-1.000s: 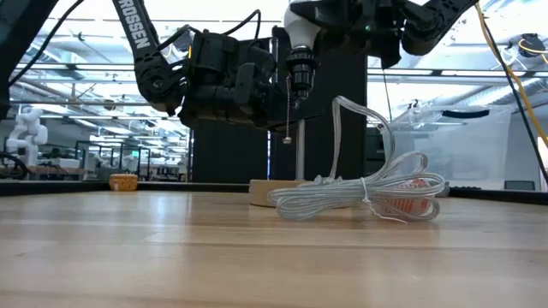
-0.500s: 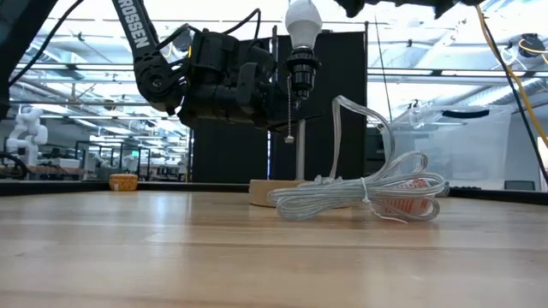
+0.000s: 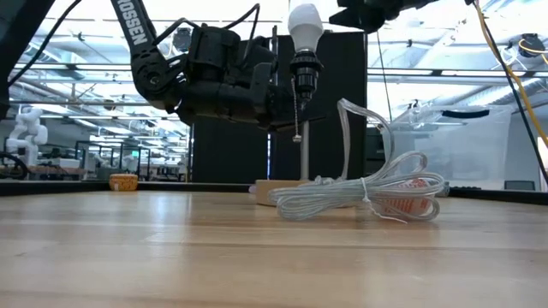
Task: Screw lightbulb
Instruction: Remove the light bulb from the brown lamp
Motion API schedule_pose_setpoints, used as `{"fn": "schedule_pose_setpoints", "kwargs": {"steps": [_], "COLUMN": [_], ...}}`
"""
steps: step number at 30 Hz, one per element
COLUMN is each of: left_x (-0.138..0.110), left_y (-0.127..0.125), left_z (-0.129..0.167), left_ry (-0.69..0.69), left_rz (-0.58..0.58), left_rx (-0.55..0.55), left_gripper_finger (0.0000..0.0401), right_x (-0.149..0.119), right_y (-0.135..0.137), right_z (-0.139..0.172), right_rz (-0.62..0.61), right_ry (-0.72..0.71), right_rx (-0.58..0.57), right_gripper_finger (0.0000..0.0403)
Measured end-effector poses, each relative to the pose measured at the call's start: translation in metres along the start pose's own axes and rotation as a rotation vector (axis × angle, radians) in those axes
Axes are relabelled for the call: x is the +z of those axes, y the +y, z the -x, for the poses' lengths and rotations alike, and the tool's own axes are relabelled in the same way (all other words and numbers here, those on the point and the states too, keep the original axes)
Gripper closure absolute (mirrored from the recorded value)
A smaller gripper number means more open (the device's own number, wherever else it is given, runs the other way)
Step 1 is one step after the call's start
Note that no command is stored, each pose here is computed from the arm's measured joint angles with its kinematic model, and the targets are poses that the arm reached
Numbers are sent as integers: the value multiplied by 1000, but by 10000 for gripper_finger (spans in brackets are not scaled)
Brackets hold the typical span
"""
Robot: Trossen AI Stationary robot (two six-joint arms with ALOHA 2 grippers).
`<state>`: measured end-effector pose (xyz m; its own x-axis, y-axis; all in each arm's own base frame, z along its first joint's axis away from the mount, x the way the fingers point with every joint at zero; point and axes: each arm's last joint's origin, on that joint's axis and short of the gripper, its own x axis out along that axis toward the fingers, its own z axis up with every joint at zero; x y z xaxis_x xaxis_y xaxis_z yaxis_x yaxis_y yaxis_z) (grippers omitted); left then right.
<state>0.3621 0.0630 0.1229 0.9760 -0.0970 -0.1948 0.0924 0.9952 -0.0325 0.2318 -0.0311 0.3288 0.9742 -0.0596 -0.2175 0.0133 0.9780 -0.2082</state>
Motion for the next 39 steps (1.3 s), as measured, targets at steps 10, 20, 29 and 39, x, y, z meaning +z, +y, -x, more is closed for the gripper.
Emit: {"fn": "schedule_pose_setpoints", "kwargs": {"steps": [10,20,29,39], "left_x": [0,0,1,2], "left_y": [2,2,2,4], "left_z": [0,0,0,0], "left_ry": [1,1,-11,-24], "left_rz": [6,0,-4,6], "left_rx": [104,106,107,180], "left_gripper_finger": [371,371,371,371], "right_x": [-15,-71,-84,-67], "right_y": [29,49,51,53], "right_z": [-15,-9,-6,-44], "right_rz": [-71,-240,-294,-265], "right_ry": [124,-147,-375,-339], "right_rx": [-160,-315,-330,-328], "right_gripper_finger": [62,62,62,57]}}
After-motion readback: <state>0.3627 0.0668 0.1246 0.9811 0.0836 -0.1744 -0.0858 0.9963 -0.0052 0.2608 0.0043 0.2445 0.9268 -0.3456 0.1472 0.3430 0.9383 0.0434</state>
